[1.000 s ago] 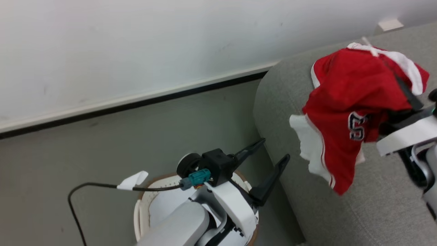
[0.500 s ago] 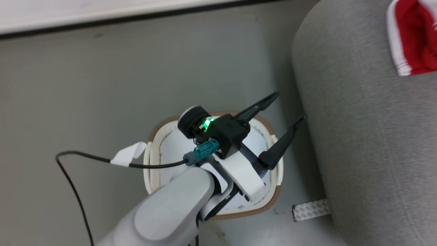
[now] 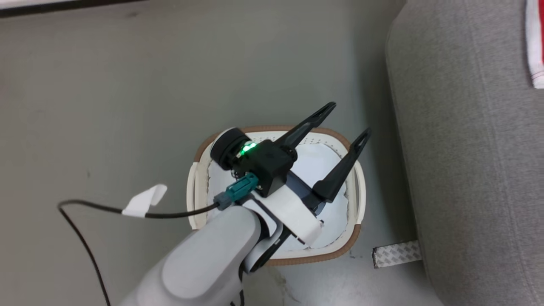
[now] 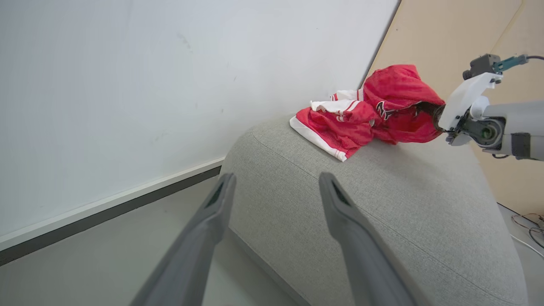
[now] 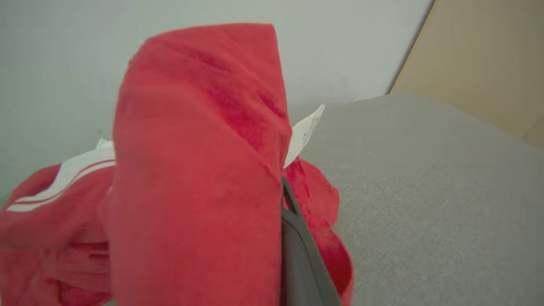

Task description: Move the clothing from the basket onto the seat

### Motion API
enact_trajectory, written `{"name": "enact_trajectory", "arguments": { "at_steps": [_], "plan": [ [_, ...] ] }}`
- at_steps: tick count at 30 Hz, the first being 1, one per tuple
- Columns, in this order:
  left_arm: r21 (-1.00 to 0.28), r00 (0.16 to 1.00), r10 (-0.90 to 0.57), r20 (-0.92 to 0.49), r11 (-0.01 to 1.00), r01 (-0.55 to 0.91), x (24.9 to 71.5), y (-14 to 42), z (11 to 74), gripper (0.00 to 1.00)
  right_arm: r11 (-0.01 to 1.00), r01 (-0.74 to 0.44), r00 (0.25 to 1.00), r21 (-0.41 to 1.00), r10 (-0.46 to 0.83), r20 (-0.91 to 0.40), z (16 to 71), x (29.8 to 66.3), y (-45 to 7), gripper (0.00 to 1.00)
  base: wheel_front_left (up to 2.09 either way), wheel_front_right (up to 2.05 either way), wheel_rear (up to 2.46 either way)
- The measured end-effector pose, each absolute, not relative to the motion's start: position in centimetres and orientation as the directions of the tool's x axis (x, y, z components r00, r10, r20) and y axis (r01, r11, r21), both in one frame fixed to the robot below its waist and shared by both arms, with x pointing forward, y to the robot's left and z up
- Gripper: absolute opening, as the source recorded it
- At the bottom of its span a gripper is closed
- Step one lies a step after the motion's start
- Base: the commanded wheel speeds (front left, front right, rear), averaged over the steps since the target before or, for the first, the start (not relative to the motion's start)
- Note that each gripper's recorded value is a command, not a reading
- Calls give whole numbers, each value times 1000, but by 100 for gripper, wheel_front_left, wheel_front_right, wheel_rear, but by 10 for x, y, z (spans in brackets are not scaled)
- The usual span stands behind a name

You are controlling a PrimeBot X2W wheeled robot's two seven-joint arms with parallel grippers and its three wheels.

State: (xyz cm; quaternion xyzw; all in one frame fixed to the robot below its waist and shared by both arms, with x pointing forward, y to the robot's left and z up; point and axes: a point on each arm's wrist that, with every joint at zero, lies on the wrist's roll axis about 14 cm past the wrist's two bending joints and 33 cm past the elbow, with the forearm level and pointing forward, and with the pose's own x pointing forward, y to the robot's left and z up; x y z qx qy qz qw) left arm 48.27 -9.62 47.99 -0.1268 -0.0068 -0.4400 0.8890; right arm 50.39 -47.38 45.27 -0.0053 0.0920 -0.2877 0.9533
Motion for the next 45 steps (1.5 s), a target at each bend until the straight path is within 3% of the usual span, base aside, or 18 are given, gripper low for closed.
{"name": "enact_trajectory", "arguments": {
  "at_steps": [11, 24, 33, 45],
  "plan": [
    [-218, 653, -741, 153, 619, 754, 461, -87, 507, 100, 870, 483, 858, -102, -493, -145, 457, 445, -434, 100, 0, 0, 0],
    [-178, 765, -633, 118, 744, 644, 421, -39, 526, 100, 940, 329, 944, -86, -326, 47, 514, 394, -355, 100, 0, 0, 0],
    [-135, 874, -468, 129, 865, 483, 396, 27, 537, 100, 976, 213, 966, -33, -205, 160, 541, 365, -295, 100, 0, 0, 0],
    [-142, 967, -222, 121, 961, 239, 369, 114, 527, 100, 999, 41, 991, 7, -42, 125, 520, 347, -220, 100, 0, 0, 0]
  ]
}}
